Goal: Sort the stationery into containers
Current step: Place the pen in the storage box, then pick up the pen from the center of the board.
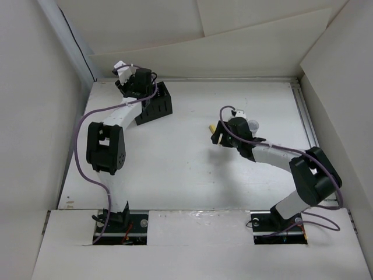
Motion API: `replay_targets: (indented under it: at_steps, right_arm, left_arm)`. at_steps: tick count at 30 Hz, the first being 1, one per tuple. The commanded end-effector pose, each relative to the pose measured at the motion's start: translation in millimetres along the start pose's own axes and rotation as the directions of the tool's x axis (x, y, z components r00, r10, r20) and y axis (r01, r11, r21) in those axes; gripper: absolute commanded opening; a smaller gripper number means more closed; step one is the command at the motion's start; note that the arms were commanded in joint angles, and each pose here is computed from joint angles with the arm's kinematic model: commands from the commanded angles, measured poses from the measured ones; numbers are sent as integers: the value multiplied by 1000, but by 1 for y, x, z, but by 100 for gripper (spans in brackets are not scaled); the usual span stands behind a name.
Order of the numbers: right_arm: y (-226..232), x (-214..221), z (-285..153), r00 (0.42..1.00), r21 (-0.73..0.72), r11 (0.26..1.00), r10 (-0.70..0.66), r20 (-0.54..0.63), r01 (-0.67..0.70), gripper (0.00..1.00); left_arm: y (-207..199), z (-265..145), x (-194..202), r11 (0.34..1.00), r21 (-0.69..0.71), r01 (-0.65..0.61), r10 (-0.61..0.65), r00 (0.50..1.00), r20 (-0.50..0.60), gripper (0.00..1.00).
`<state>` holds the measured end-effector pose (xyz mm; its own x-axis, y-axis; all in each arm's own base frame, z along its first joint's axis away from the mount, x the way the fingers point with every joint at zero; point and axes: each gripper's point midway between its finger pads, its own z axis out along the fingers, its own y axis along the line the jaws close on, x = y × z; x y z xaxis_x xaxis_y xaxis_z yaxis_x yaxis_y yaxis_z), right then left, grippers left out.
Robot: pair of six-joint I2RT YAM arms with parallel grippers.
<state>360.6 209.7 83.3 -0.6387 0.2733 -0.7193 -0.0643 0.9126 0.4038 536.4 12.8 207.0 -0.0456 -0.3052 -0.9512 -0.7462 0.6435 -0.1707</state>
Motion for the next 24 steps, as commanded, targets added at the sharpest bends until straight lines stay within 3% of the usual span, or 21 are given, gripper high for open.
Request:
replay_targets:
  at_steps: [1,7,14,20,24]
  right_arm:
    - [-1,-20,10,998,21,1000,19,61,-20,75]
    - [-11,-22,15,997,65,997,29,69,-34,75]
    - [-22,-22,25,998,107,993,34,56,-40,75]
    - [-28,-10,38,1000,138,990,29,12,-30,73]
    - [-32,-7,45,1000,158,987,17,-3,-16,69]
  left_arm:
    - [5,-4,-6,999,0,33,-33,999,10,23]
    - [2,-15,-24,996,45,77,-77,997,6,29]
    - [-6,-43,-61,967,181,178,-177,984,-20,47]
    - [-13,-79,-87,891,324,319,-300,948,-107,45]
    - [-28,-128,-71,814,446,372,-308,928,-212,45]
